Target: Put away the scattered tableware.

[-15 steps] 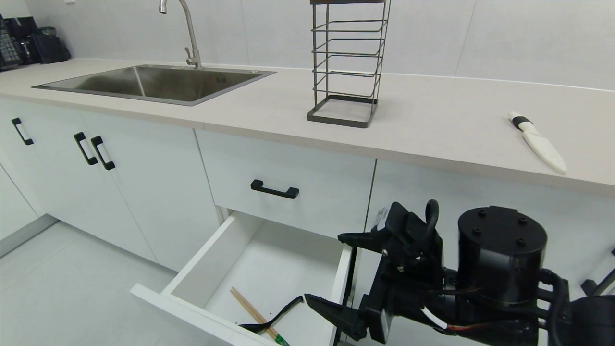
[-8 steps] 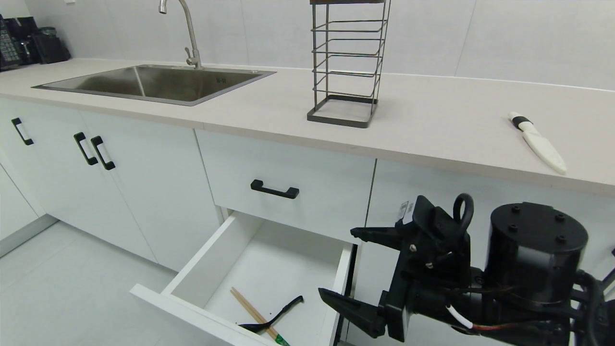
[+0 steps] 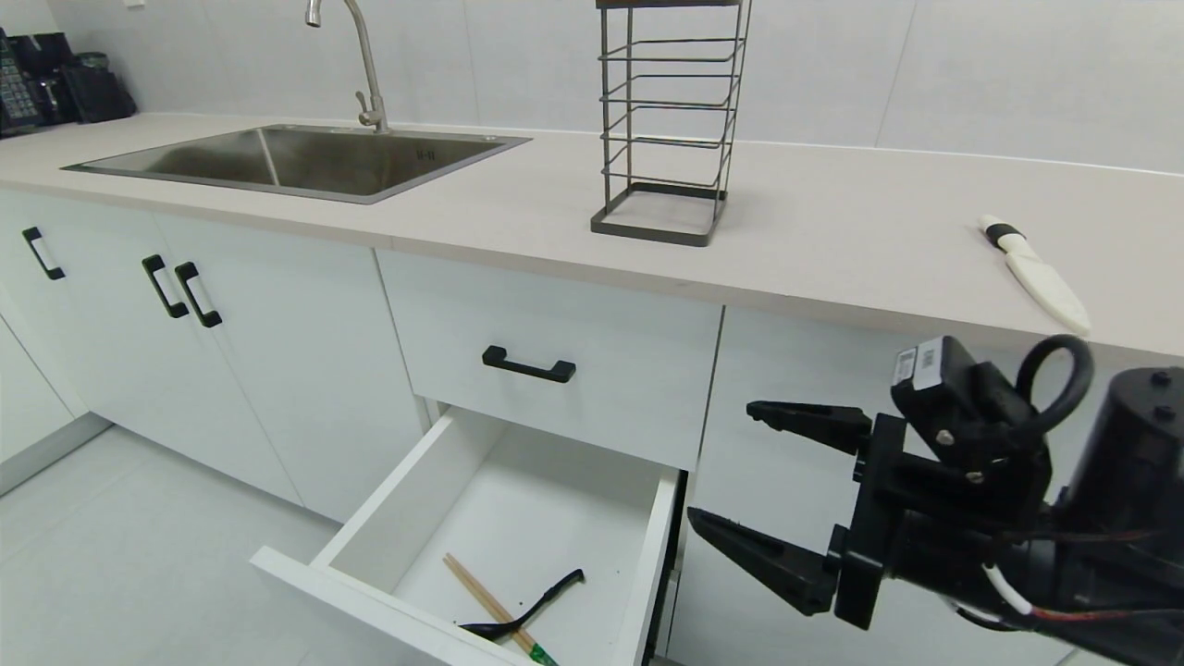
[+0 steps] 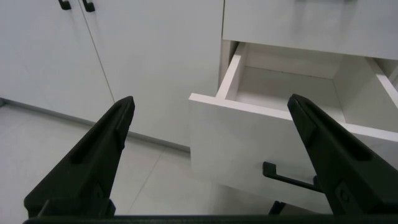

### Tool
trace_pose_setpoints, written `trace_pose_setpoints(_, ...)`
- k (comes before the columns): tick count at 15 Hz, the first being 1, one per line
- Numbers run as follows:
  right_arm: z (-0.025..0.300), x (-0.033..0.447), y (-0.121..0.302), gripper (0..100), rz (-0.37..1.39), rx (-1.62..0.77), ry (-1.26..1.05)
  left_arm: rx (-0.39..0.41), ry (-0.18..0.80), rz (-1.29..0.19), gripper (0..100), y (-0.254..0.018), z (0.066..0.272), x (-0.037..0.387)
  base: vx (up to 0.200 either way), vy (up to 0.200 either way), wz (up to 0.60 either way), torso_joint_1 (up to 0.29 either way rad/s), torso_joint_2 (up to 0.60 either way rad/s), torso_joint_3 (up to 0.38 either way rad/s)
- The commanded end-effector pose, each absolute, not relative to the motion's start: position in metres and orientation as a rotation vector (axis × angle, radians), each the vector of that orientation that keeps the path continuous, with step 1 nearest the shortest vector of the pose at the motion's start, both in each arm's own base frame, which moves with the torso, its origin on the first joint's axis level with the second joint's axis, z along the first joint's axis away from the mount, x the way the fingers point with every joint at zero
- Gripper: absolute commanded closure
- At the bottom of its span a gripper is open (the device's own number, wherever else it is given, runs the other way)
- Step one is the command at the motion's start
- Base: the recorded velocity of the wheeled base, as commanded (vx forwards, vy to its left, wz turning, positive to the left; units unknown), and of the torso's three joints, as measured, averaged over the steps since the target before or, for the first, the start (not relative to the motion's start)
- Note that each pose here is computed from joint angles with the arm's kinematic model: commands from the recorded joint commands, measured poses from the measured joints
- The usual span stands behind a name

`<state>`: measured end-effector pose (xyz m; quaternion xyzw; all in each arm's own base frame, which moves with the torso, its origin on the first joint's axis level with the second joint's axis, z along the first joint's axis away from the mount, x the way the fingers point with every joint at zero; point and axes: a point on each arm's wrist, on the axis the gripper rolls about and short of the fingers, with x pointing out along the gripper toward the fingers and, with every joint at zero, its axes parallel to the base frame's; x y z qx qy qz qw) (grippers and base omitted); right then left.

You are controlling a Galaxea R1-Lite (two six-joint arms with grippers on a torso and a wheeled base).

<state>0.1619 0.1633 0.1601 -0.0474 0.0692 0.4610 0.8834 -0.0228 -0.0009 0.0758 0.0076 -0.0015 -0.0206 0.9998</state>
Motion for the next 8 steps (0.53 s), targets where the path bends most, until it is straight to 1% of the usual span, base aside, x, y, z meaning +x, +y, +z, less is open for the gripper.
trace_pose_setpoints(1, 0.173, 0.15, 0.149, 0, 0.951, -0.08, 0.084, 0.015, -0.003, -0.041, 0, -0.001, 0.076, -0.023, 0.0, 0.0, 0.0, 0.0, 0.0, 0.0)
trace_pose_setpoints(3, 0.167, 0.131, 0.131, 0, 0.951, -0.085, 0.095, 0.015, -0.003, -0.041, 0, -0.001, 0.076, -0.023, 0.0, 0.0, 0.0, 0.0, 0.0, 0.0)
trace_pose_setpoints(5, 0.169, 0.101, 0.102, 0, 0.963, -0.072, 0.054, 0.015, -0.003, -0.041, 0, -0.001, 0.076, -0.023, 0.0, 0.0, 0.0, 0.0, 0.0, 0.0)
trace_pose_setpoints(8, 0.176, 0.068, 0.066, 0, 0.967, -0.032, -0.095, 0.015, -0.003, -0.041, 0, -0.001, 0.076, -0.023, 0.0, 0.0, 0.0, 0.0, 0.0, 0.0)
